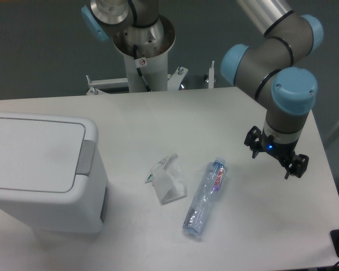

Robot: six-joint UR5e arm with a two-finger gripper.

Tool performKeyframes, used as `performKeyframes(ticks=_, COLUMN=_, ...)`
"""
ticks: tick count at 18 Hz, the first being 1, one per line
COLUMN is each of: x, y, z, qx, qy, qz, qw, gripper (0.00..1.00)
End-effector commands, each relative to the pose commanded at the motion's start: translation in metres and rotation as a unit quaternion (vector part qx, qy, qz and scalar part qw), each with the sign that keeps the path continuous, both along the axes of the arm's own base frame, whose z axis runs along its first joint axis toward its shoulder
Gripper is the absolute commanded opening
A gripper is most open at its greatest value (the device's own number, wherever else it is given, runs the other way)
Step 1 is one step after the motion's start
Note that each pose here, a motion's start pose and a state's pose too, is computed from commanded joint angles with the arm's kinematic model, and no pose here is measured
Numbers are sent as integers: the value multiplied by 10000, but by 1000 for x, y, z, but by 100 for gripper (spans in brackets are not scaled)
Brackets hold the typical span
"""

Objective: Open the trash can
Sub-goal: 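Move the gripper from its start pose toward the white trash can lid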

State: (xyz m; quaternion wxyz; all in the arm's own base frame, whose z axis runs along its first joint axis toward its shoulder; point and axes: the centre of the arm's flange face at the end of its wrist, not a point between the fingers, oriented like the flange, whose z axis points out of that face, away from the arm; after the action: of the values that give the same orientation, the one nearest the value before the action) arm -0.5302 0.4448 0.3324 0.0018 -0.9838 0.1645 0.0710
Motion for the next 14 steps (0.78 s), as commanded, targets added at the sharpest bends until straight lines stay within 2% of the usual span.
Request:
performKeyframes(ticks=2, x=4, y=6, z=1, qx=7, qy=15, qz=-8, qw=10000, gripper=100)
performKeyframes(ticks=7, x=8, y=11, z=-4, qx=194, qy=-4, qz=725, qw=9972, gripper=100)
performKeyframes(ticks=10, x=17, y=22, z=-3, qx=288, qy=-49, qz=867, qw=9958, gripper=100)
performKeyframes(ticks=13, x=26, y=37, z=-1, qx=708, qy=-321, qz=1669, qw=9829, gripper=100)
performKeyframes(ticks=14, x=27, y=40, z=2, qx=833, qy=-382, qz=1792, qw=9795, gripper=100)
